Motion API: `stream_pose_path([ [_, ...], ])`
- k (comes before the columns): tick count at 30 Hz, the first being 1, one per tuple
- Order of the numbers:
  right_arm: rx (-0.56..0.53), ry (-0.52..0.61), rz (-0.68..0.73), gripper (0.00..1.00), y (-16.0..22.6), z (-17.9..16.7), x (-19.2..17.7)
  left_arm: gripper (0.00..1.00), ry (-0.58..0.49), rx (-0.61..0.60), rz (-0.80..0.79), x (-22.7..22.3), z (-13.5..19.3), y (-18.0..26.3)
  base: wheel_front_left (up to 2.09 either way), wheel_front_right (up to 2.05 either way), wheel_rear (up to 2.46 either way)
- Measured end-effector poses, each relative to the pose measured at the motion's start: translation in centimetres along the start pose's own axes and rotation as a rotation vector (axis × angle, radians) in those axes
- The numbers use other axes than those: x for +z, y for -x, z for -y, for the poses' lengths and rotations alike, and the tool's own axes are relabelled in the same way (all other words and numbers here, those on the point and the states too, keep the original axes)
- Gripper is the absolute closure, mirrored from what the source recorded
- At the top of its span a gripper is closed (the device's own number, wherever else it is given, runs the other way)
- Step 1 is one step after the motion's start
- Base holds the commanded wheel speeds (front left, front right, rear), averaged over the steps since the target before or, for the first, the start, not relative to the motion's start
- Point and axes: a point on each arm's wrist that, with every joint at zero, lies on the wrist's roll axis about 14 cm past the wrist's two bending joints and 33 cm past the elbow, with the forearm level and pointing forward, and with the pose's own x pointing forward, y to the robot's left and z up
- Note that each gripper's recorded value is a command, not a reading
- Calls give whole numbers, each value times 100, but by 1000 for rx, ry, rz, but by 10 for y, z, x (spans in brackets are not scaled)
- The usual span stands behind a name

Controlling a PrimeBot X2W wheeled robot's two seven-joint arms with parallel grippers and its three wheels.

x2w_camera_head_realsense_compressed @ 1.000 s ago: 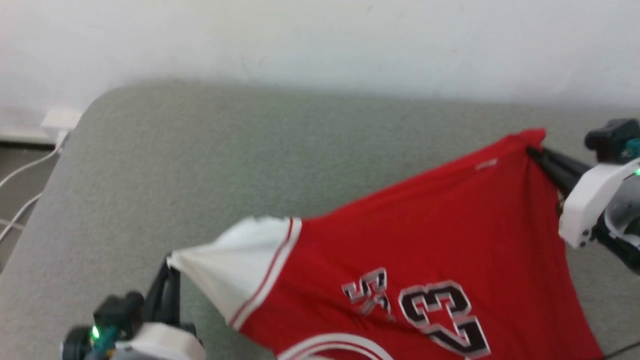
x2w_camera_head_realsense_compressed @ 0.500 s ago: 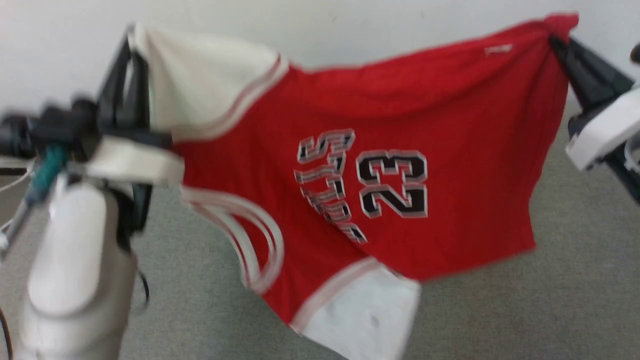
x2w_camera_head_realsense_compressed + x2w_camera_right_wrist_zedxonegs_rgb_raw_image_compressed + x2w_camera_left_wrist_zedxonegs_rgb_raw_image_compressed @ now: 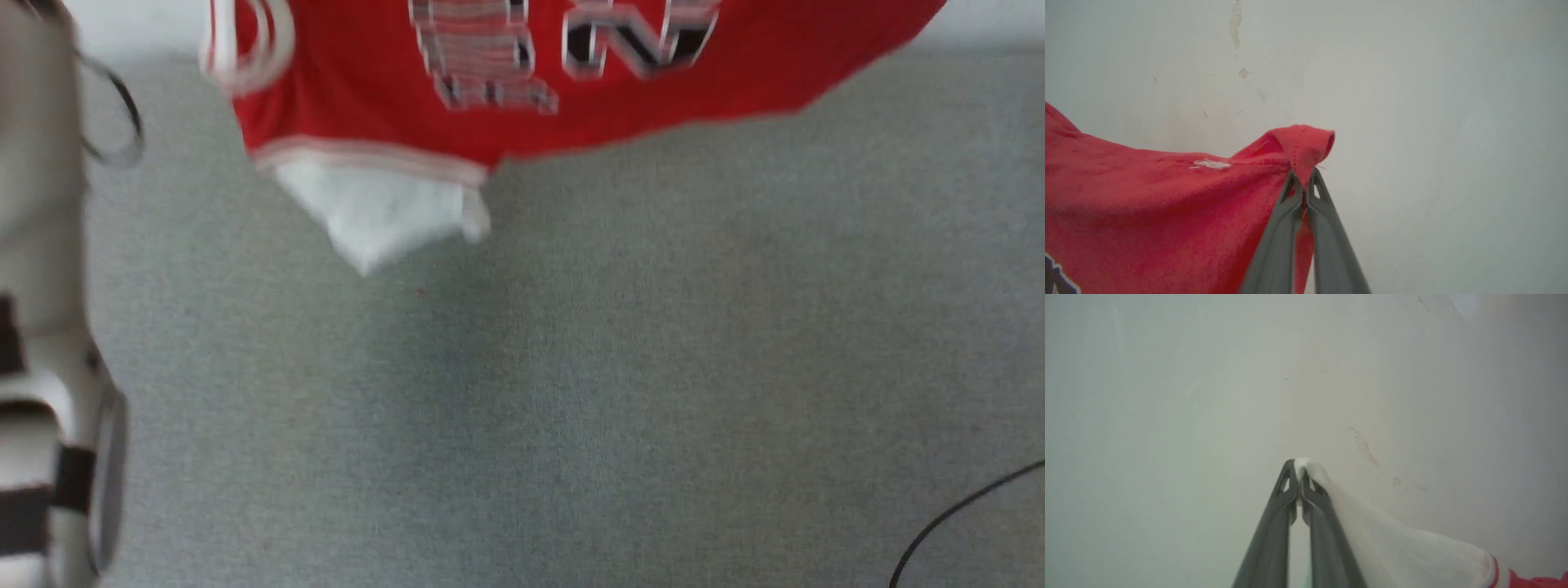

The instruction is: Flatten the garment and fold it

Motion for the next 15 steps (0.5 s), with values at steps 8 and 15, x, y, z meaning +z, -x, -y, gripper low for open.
stream_pose_path([
  [8, -81, 64, 38, 100, -52, 38, -7, 100, -31, 8, 70, -21, -5, -58, 0, 0, 0],
  [15, -107, 77, -11, 100, -77, 49, -55, 100, -9, 29, 8, -80, -5, -66, 0, 0, 0],
])
